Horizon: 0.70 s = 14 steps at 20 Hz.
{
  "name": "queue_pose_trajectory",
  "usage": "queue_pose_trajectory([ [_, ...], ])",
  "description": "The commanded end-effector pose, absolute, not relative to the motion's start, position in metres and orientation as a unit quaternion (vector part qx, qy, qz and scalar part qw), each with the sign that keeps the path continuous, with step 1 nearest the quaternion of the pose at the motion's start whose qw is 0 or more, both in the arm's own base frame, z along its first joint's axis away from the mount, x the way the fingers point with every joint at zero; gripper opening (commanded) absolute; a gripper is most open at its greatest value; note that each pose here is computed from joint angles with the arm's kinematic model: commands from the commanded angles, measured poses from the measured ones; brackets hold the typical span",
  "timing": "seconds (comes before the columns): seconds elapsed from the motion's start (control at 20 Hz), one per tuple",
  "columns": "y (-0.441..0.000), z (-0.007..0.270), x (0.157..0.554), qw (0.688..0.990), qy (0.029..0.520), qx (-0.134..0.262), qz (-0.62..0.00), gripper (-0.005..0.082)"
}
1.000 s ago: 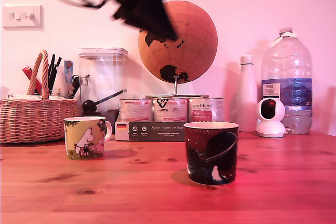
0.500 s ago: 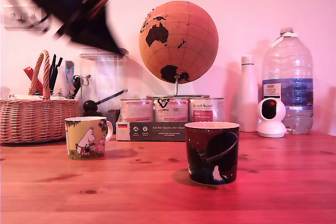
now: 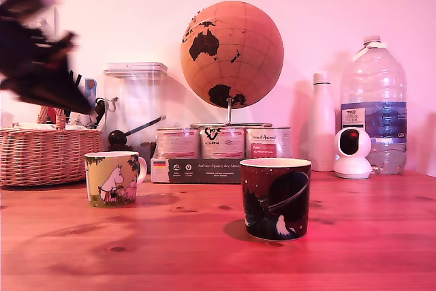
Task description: Pick up the coffee capsules on the table and drop them inside the coffee cup
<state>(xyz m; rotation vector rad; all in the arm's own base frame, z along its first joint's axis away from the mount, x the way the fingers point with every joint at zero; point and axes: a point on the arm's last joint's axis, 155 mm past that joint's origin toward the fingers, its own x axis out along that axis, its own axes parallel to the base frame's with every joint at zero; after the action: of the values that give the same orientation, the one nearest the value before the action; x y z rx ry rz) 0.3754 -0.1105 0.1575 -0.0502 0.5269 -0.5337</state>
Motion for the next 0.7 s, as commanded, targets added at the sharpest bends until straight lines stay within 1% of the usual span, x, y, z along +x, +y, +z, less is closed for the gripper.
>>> queue_pose_trajectory([
  [0.0, -0.103, 0.155, 0.366, 0.936, 0.249, -0.037, -0.246, -0.0019],
  [0.15, -0.090, 0.155, 0.352, 0.947, 0.232, -0.032, -0.218, -0.0019],
  [0.25, -0.082, 0.153, 0.343, 0.955, 0.219, -0.036, -0.197, -0.0019],
  [0.5, -0.076, 0.143, 0.314, 0.963, 0.196, -0.041, -0.181, -0.0019],
  [0.6, -0.074, 0.141, 0.304, 0.964, 0.189, -0.052, -0.177, -0.0019],
  [0.65, -0.074, 0.143, 0.300, 0.966, 0.181, -0.051, -0.178, -0.0019],
])
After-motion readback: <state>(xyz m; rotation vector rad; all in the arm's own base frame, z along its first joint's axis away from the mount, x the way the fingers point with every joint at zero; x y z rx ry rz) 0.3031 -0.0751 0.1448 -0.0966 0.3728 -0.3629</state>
